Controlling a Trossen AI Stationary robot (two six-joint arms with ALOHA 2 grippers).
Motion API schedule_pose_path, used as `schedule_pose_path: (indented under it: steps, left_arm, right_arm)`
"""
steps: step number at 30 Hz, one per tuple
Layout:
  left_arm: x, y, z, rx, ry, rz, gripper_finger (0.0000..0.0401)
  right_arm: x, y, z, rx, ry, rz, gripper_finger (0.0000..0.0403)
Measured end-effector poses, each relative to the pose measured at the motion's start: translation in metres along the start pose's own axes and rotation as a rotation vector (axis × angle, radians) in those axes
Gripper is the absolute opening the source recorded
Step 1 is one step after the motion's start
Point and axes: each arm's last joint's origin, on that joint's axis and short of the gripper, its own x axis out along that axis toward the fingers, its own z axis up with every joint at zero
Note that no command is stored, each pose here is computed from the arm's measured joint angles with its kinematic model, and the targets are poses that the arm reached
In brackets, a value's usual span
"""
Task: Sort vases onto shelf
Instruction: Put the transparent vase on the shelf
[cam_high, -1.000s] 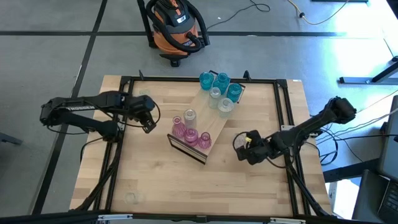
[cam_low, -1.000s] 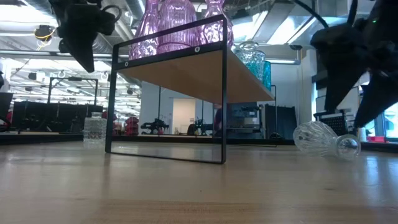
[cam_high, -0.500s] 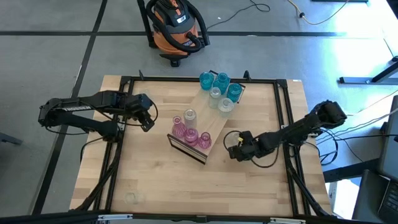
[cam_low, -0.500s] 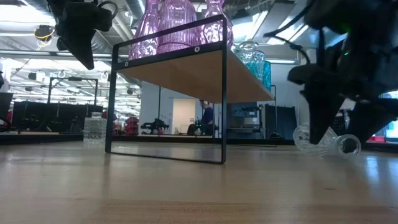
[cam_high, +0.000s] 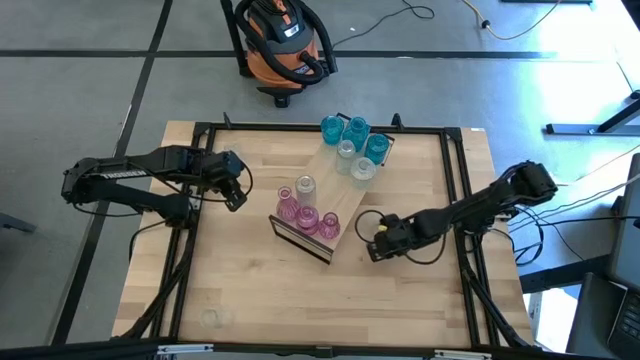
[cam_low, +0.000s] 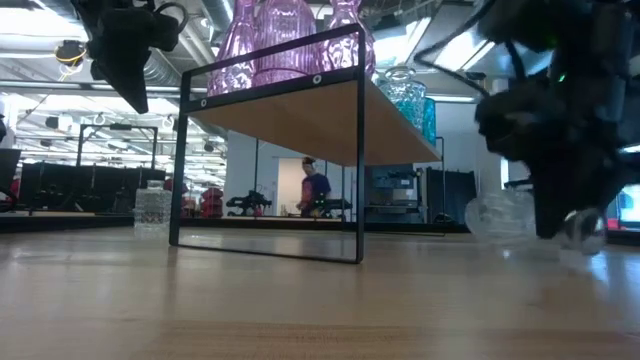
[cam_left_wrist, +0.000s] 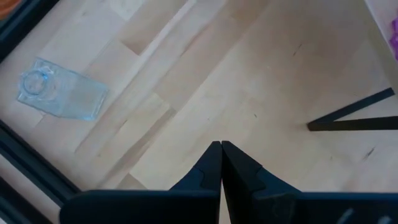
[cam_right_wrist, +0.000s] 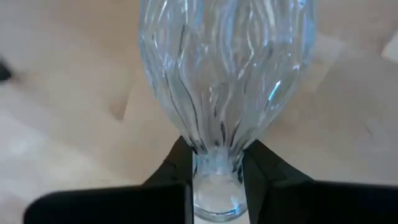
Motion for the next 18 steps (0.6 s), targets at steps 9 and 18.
schedule_pose_path:
  steps: [9, 18]
  left_arm:
    - [0.000, 0.000, 0.001, -0.002, -0.008, 0.000, 0.0000]
    - [0.000, -0.003, 0.005, -0.013, -0.044, -0.028, 0.0000]
  right_arm:
    - [-0.061, 0.009, -0.006, -0.060, 0.167, 0.256, 0.0054]
    - [-0.111, 0.003, -0.021, -0.128, 0.707, 0.309, 0.0057]
